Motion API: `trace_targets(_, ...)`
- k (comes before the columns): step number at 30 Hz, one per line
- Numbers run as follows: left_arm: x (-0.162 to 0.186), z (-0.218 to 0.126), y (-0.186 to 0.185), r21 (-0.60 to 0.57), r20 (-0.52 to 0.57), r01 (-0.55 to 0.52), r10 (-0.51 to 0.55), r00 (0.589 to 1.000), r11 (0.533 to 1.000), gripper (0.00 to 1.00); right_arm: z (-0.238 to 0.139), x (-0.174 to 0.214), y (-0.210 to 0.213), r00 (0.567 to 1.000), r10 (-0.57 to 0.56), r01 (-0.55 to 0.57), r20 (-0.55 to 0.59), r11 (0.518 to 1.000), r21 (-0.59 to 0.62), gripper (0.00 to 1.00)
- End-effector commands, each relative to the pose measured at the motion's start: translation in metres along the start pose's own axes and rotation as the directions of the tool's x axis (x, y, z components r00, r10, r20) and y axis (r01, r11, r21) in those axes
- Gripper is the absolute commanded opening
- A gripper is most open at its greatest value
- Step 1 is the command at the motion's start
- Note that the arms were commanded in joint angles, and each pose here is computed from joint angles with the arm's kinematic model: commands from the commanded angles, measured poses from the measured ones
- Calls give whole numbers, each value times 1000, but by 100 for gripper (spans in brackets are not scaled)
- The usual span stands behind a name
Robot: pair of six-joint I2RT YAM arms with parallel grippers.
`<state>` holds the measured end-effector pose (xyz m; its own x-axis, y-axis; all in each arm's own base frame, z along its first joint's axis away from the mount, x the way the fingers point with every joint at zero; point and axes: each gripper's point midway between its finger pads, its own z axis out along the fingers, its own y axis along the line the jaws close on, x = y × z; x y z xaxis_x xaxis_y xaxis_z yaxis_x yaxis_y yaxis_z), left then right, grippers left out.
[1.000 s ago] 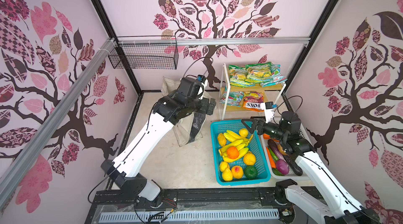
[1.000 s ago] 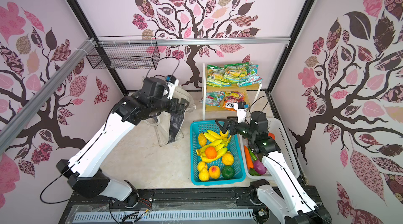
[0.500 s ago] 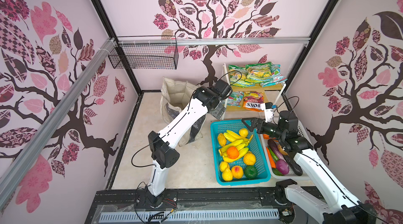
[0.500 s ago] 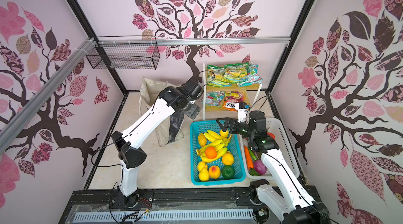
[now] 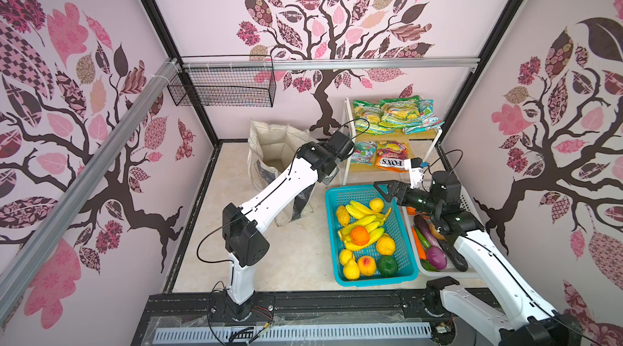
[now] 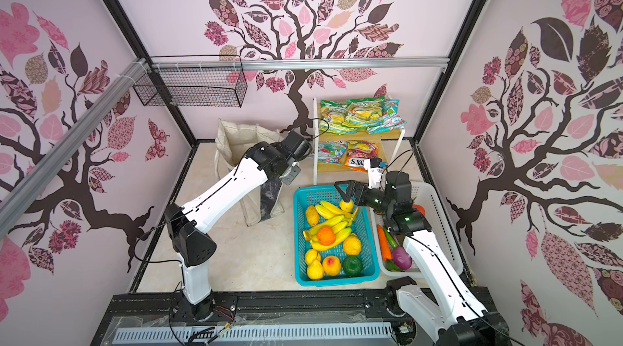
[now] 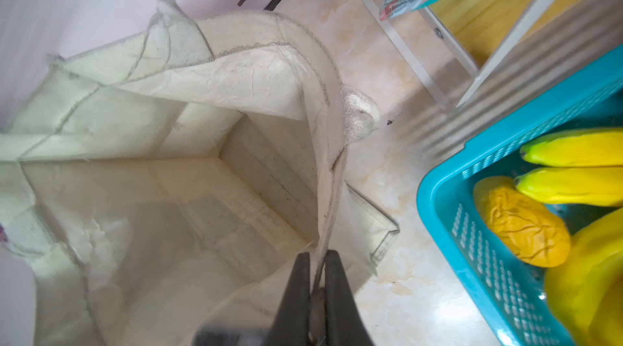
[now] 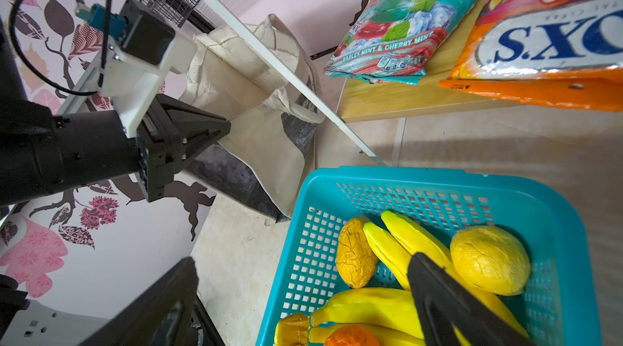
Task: Place the food into the grocery bag and tie it
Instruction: 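Grasp the tote bag rim with both grippers and pull it open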
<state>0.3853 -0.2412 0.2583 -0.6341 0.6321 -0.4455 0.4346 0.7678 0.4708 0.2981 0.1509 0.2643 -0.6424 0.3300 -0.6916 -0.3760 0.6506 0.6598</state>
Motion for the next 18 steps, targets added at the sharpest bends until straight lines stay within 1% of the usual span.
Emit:
trace_targets(1, 11, -14, 7, 12, -11, 10, -10, 1000, 1000, 0, -1, -3, 7, 1000, -4, 4, 7, 999, -34, 99)
trace_targets(3, 18, -22, 9, 33, -7, 20, -19, 1000, 999, 0, -2, -4, 8, 1000, 0, 1, 8, 999, -34, 99)
trace_targets(6, 36, -38, 14, 37, -20, 37, -36, 999, 999, 0, -2, -5, 13, 999, 45, -44, 6, 997, -62, 99)
trace_targets(8, 55, -44, 9, 81, -42, 32, -28, 999, 996, 0, -1, -5, 18, 997, 78, -77, 8, 992, -98, 98)
trace_targets(10, 70, -54, 0, 143, -42, 14, -8, 999, 990, 0, 2, -4, 20, 996, 92, -91, 5, 990, -110, 97)
trace_targets(12, 82, -66, -5, 190, -29, -6, 11, 1000, 982, 0, 5, -3, 20, 995, 103, -102, 2, 989, -105, 97)
trace_targets(15, 97, -84, -7, 252, -11, 15, -13, 1000, 967, 0, 14, 1, 26, 993, 114, -115, -18, 987, -112, 96)
trace_targets(16, 103, -89, -9, 275, -9, 27, -25, 1000, 961, 0, 18, 4, 29, 994, 110, -112, -24, 989, -98, 96)
trace_targets(18, 114, -93, -8, 268, -18, 57, -54, 998, 962, 0, 26, 10, 34, 994, 98, -100, -39, 993, -55, 96)
